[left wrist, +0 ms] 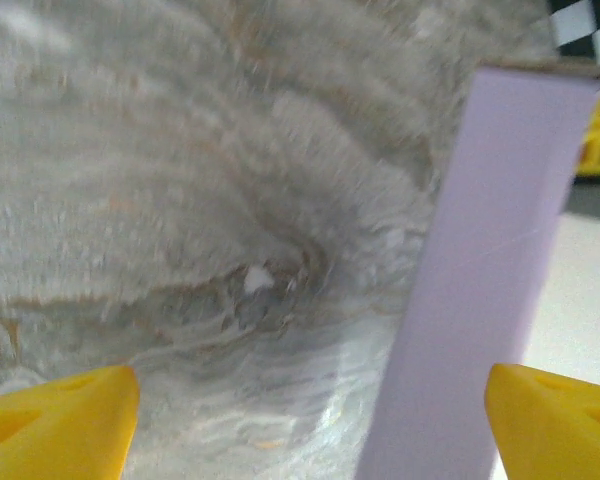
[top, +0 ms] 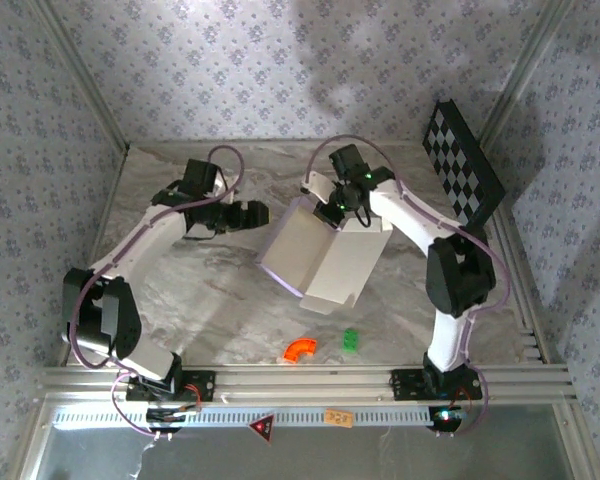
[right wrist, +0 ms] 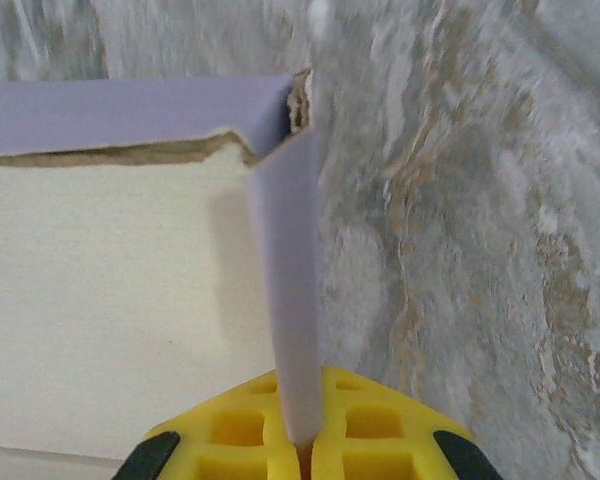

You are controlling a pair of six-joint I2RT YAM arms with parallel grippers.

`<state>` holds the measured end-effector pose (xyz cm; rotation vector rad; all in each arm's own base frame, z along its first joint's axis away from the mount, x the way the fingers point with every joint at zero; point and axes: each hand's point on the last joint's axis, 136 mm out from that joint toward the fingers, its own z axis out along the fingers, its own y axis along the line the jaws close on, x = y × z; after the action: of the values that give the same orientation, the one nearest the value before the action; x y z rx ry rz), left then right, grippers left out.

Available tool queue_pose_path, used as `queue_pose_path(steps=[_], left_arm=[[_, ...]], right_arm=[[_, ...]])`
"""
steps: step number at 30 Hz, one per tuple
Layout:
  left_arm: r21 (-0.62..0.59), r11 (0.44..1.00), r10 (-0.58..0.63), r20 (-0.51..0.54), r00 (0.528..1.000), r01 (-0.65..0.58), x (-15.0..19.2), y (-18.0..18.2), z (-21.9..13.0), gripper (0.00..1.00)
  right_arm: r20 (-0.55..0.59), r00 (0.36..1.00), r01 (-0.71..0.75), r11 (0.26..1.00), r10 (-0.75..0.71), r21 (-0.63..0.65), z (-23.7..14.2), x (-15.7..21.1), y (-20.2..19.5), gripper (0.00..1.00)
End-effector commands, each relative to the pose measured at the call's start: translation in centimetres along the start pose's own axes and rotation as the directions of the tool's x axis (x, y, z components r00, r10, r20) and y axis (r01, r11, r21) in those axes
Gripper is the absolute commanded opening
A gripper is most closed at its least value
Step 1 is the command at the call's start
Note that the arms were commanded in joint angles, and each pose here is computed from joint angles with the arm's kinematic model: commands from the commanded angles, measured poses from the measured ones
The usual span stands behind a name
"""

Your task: Fold the paper box

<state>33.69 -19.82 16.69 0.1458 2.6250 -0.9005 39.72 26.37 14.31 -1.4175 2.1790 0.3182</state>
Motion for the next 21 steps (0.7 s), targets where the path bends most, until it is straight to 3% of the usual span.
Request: queue_pose_path(steps=[1,11,21], left_arm=[[0.013,0.999,-0.030,-0.037,0.999,0.030,1.4,0.4,1.3,0.87],[-0.004,0.999,-0.048,-0.078,0.996,0.048,4.5,1.6,3.3,0.86],[-0.015,0.999,-0.044,-0.088,0.995,0.043,5.1,2.1,3.4,0.86]], right_arm=[[-0.292,0.950,0.077,0.990,-0.109,-0.118,0.6,5.6,1.6,0.00],[-0.472,0.861,0.166,0.982,-0.188,-0.089,5.5,8.1,-0.2,0.00],[-0.519,0.827,0.210,0.975,-0.216,-0.070,9.6,10.3,0.4,0.00]])
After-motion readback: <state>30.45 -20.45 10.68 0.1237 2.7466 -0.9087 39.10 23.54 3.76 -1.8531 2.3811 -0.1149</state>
